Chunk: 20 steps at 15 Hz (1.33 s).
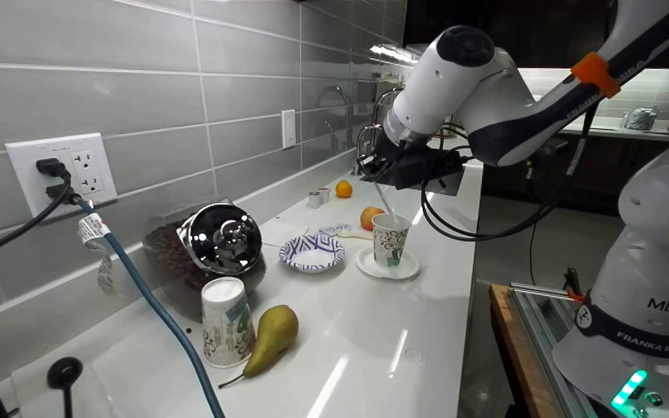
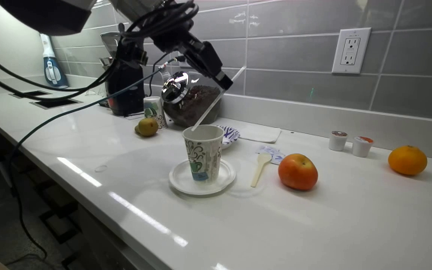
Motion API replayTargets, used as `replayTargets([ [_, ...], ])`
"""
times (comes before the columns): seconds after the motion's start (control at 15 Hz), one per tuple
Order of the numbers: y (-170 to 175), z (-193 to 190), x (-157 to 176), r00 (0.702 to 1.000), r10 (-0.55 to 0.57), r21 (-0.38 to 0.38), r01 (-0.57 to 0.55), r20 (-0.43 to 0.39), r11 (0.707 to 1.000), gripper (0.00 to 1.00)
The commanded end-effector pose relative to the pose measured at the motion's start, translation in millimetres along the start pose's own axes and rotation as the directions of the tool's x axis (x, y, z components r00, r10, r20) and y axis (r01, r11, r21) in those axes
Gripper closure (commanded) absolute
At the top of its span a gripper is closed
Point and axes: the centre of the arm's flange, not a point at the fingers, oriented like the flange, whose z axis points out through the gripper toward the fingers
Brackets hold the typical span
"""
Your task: Put the drinking straw inside the paper cup
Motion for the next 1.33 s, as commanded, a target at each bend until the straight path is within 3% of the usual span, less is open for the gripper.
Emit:
replayTargets([
  [0.0,3.0,19.8,-28.3,1.0,0.016,-0.001,-0.017,-0.02,1.0,0.98],
  [0.67,-3.1,34.6,-57.7,1.0,0.013,0.004,-0.013,0.028,1.0,0.98],
  [0.73,-2.1,32.4,-57.9,0.999,0.012,0.007,-0.013,0.032,1.0,0.68],
  [0.8,-1.8,29.7,-57.4,0.999,0.011,0.008,-0.011,0.035,1.0,0.67],
  [1.27,12.5,-17.2,-31.5,0.999,0.035,0.064,-0.037,0.028,0.997,0.19],
])
